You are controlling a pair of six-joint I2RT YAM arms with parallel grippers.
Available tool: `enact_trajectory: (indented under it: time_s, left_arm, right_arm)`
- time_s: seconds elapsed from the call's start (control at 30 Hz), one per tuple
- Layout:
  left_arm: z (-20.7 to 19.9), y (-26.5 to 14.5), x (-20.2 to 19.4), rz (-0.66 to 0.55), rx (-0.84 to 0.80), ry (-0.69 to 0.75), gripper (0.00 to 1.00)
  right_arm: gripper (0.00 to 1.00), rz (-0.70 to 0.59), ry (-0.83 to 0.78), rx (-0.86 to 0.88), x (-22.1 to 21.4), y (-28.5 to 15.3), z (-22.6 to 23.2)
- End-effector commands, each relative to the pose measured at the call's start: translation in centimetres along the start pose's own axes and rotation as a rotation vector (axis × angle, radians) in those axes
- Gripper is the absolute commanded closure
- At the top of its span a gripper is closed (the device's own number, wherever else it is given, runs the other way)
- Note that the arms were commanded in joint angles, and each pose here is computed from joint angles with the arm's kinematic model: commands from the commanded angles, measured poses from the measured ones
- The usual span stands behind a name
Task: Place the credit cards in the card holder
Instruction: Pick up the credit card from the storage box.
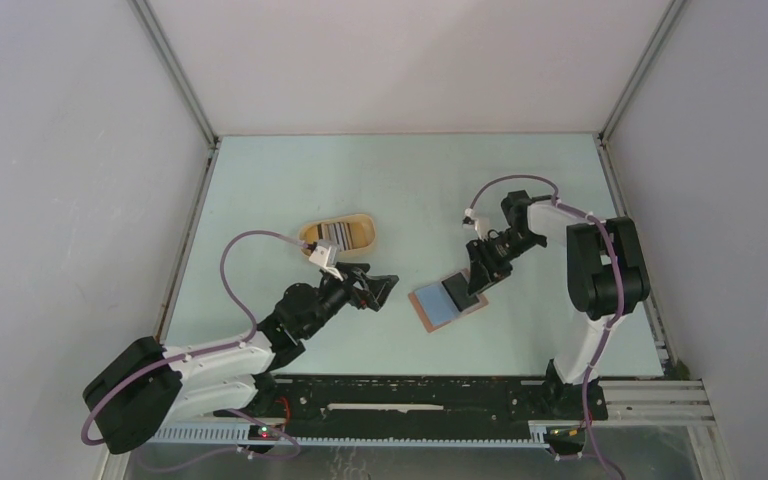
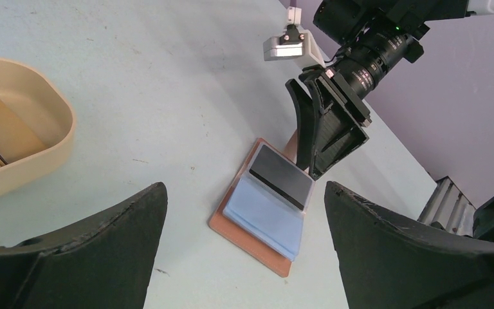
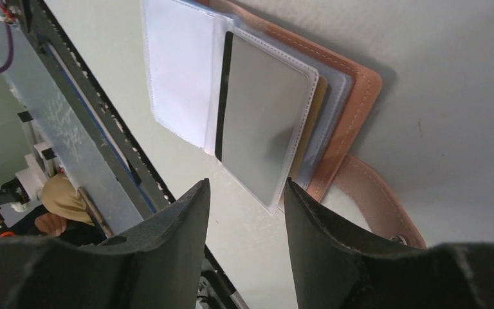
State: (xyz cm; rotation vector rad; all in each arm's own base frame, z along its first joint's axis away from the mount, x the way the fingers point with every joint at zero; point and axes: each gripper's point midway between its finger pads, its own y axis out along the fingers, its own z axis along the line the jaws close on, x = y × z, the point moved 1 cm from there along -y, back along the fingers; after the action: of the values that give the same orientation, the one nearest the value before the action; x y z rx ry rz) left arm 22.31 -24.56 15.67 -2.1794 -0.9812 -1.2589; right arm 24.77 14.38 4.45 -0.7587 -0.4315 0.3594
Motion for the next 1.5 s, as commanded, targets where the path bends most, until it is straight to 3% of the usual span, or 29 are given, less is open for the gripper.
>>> enact_trajectory:
  time_s: [0.0, 0.2, 0.4, 0.67, 0.9, 1.0, 1.07, 1.1, 1.17, 1.3, 1.47]
  left_arm:
    - [-0.3, -0.2, 0.3, -0.024, -0.023, -0.006, 0.04]
    - [-0.3, -0.2, 0.3, -0.023, -0.023, -0.006, 0.04]
    - [-0.3, -0.1, 0.4, -0.023, -0.024, -0.008, 0.04]
    - [0.0, -0.7, 3.0, -0.022, 0.079, -0.005, 0.04]
    - [1.2, -2.5, 6.1, -0.058, 0.209, 0.048, 0.04]
    - [1.4, -2.9, 7.1, -0.073, 0.241, 0.072, 0.04]
    - [2.0, -3.1, 7.9, -0.073, 0.293, 0.098, 0.03]
    - [2.3, -3.1, 8.3, -0.067, 0.322, 0.111, 0.03]
    - [3.0, -3.1, 9.3, -0.058, 0.38, 0.128, 0.03]
    - [5.3, -3.1, 11.3, -0.035, 0.511, 0.133, 0.03]
    - [8.5, -4.0, 12.2, -0.104, 0.62, 0.052, 0.03]
  right_arm:
    - [0.46, -0.035, -0.005, 0.09, 1.3, -0.6, 2.2]
    - [0.47, -0.047, -0.018, 0.121, 1.6, -0.9, 3.3]
    - [0.5, -0.06, -0.066, 0.002, 2.0, -1.6, 2.0]
    - [0.44, -0.252, -0.407, -0.125, 3.9, -6.9, 6.2]
    - [0.4, -0.416, -0.615, -0.197, 5.8, -10.1, 10.6]
    - [0.34, -0.504, -0.663, -0.239, 6.9, -11.7, 12.3]
    - [0.17, -0.548, -0.695, -0.221, 7.4, -12.4, 13.6]
    - [0.08, -0.562, -0.706, -0.181, 7.5, -12.6, 14.4]
    - [0.01, -0.568, -0.687, -0.081, 7.6, -12.4, 15.9]
    - [0.03, -0.524, -0.613, 0.079, 9.5, -11.4, 18.2]
    - [0.09, -0.412, -0.534, 0.026, 12.6, -6.7, 18.4]
